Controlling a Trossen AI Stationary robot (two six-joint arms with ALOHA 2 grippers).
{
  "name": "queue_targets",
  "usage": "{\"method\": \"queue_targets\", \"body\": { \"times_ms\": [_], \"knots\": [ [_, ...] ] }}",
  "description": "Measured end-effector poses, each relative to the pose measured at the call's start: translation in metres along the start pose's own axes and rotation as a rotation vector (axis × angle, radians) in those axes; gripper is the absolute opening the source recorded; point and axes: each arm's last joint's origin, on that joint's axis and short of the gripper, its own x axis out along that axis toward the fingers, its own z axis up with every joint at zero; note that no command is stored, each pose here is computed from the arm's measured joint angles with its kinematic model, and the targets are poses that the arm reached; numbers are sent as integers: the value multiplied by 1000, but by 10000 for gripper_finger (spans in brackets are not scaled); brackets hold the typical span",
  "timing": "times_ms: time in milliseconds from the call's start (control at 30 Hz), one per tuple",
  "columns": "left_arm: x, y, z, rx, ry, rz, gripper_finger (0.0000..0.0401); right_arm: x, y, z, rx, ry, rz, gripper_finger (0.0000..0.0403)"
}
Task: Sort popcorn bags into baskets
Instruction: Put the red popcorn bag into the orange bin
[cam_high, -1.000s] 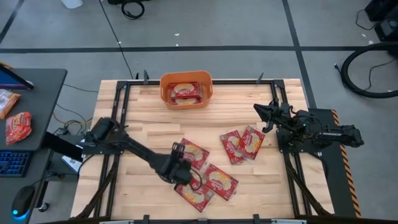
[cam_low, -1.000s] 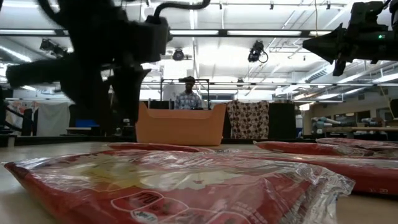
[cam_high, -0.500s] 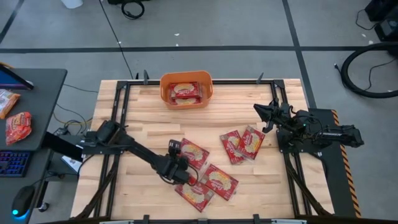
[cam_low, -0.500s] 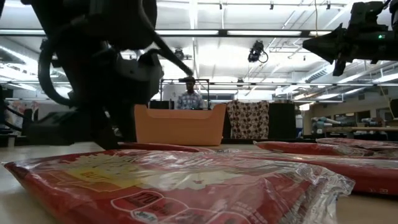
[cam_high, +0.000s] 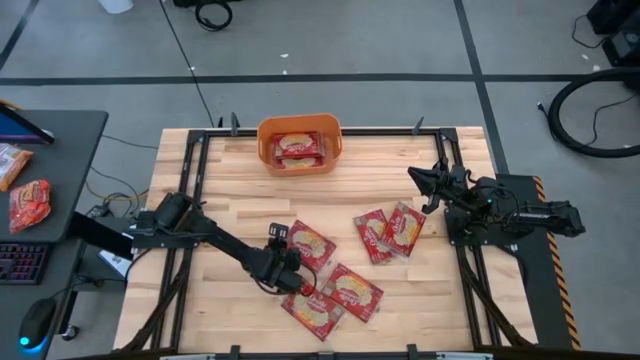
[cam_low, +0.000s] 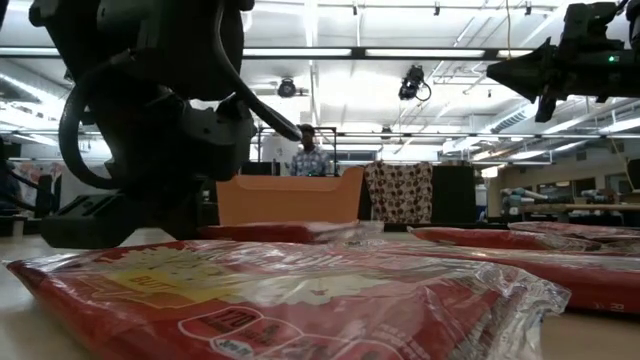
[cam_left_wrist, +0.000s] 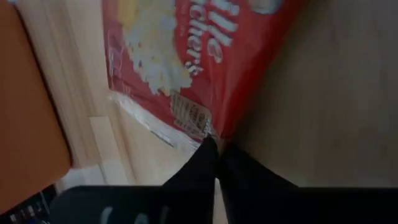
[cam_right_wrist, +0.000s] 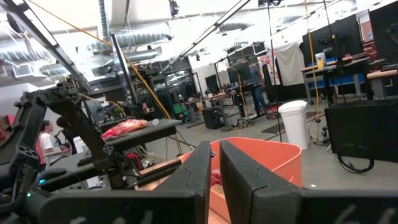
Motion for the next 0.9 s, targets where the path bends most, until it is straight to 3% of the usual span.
{"method": "queue_targets", "body": {
  "times_ms": [133, 267, 433, 633, 900],
  "knots": [
    [-3, 4, 3, -15, 17, -10, 10, 0, 0, 0, 0, 0, 0, 39],
    [-16, 23, 6, -25, 61, 23, 5, 0, 0, 0, 0, 0, 0, 39],
    [-40, 64, 10, -70, 30, 110, 4, 0, 0, 0, 0, 0, 0, 39],
    [-62, 121, 7, -217, -24, 197, 3, 0, 0, 0, 0, 0, 0, 39],
    [-53, 193, -13, -426, 35, 274, 3, 0, 0, 0, 0, 0, 0, 39]
  ]
}}
